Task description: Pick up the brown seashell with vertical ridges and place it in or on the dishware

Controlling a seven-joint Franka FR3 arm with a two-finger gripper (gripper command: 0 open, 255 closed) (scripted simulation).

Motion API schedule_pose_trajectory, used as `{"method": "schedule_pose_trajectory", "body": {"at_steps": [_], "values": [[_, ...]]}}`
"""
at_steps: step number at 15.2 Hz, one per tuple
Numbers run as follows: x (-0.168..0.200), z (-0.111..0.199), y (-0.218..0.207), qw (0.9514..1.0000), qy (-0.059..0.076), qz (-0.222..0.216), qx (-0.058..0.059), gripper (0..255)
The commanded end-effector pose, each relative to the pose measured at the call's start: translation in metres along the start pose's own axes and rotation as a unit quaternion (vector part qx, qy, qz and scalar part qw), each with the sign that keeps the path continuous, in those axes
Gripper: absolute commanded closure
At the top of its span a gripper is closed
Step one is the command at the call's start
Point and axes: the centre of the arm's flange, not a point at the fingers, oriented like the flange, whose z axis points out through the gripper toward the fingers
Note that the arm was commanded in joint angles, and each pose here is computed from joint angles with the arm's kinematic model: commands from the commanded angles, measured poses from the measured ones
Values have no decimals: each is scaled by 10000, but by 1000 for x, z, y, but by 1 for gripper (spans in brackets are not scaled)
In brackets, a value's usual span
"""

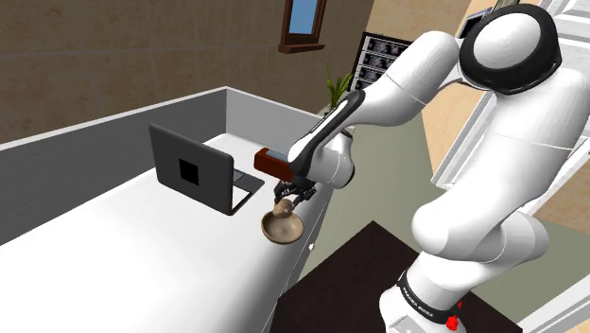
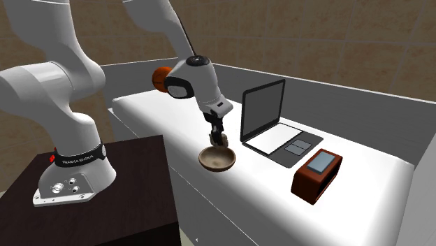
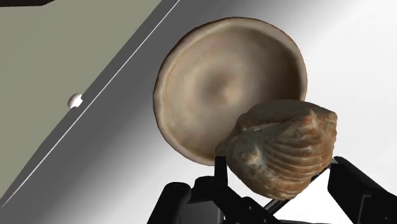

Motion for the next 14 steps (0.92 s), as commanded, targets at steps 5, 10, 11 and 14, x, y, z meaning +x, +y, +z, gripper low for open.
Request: {"method": "schedule_pose_trajectory", "body": {"at_steps": [5, 10, 11, 14], "values": [[-7, 29, 9, 10000, 4, -2, -1, 255], [-10, 42, 13, 10000, 4, -2, -1, 255], [-10, 42, 13, 10000, 4, -2, -1, 255], [-10, 42, 13, 10000, 4, -2, -1, 255]]}}
